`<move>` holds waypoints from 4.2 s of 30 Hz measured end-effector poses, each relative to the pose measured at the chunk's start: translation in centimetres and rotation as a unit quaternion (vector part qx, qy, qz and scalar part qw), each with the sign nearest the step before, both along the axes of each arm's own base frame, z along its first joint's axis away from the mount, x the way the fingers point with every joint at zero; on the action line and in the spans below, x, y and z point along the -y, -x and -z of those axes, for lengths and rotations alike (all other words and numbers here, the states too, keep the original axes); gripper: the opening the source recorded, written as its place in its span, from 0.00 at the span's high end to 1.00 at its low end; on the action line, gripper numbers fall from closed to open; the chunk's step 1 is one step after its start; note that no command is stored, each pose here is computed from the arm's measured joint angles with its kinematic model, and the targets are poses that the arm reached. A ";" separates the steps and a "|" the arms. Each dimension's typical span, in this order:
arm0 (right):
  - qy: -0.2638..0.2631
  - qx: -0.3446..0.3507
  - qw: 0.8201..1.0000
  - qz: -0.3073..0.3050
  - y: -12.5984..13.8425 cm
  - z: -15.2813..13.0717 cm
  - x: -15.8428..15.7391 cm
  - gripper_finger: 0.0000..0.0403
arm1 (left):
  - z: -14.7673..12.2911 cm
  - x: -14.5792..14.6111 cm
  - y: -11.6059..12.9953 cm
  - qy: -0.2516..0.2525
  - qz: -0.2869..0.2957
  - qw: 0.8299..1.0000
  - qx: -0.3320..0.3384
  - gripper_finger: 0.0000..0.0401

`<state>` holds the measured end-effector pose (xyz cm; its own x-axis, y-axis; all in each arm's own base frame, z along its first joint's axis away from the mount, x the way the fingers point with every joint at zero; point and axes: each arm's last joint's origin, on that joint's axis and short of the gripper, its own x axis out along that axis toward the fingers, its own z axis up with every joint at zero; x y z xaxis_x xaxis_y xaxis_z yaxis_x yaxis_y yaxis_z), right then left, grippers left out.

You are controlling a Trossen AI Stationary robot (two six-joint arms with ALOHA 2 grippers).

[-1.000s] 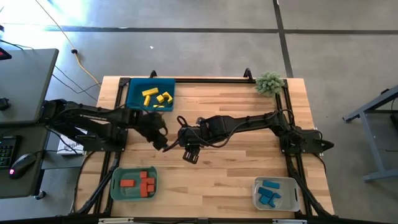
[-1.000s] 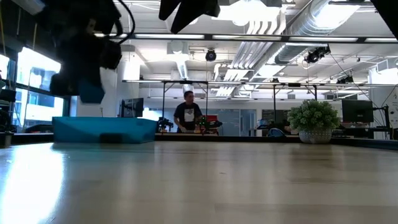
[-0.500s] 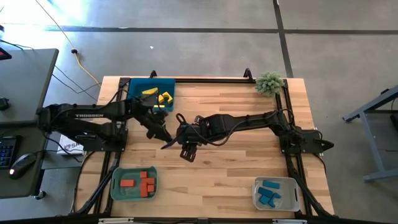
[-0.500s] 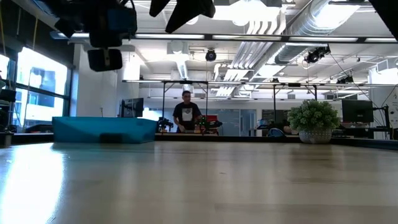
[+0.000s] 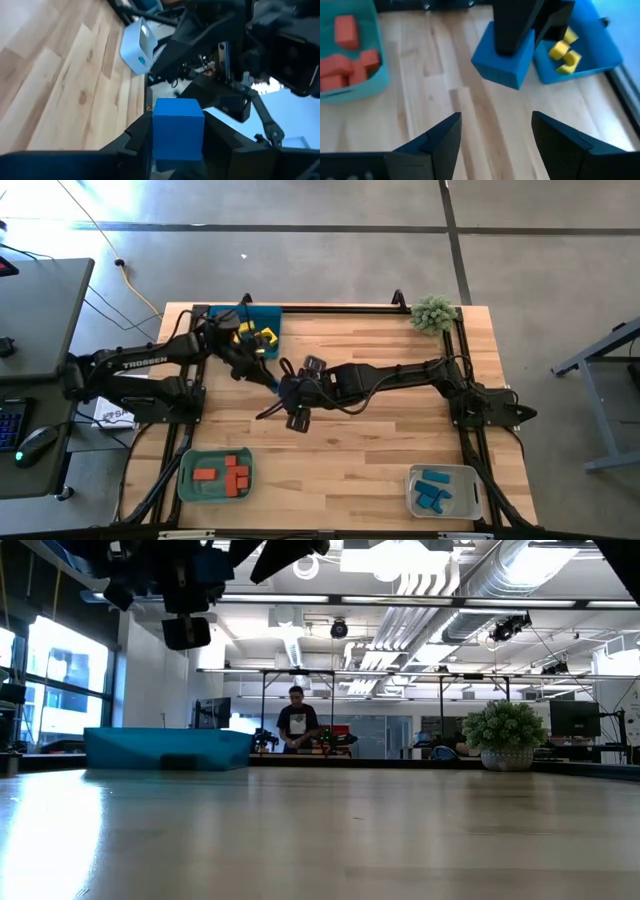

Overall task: Sort & place blocks by color
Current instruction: Put the blue block into the white bin

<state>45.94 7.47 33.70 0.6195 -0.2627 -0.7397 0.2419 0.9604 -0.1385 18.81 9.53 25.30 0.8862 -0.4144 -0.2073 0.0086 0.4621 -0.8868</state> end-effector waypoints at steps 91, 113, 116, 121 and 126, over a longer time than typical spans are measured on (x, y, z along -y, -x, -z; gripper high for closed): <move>-0.044 -0.257 0.963 0.064 6.7 4.7 -7.8 0.73 | -2.1 -2.6 0.9 -0.098 -0.041 0.988 0.115 0.47; -0.086 -0.376 0.920 0.076 16.9 7.7 -15.7 0.72 | -2.0 -2.8 0.9 -0.103 -0.076 0.986 0.107 0.47; -0.095 -0.385 0.912 0.108 19.2 7.9 -16.6 0.72 | -2.0 -2.8 0.9 -0.087 -0.083 0.988 0.100 0.47; -0.112 -0.401 0.896 0.152 22.7 8.2 -17.8 0.72 | -2.0 -2.9 0.7 -0.086 -0.118 0.985 0.091 0.47; -0.131 -0.410 0.888 0.162 25.1 8.4 -18.7 0.72 | -1.9 -2.7 0.3 -0.091 -0.176 0.977 0.078 0.47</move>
<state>20.88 26.13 25.33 -0.2324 -0.0807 -0.9693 0.4332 0.8836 -0.1775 18.55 12.23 27.22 0.9938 -0.0470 -0.1005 -0.0511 0.6108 -0.7901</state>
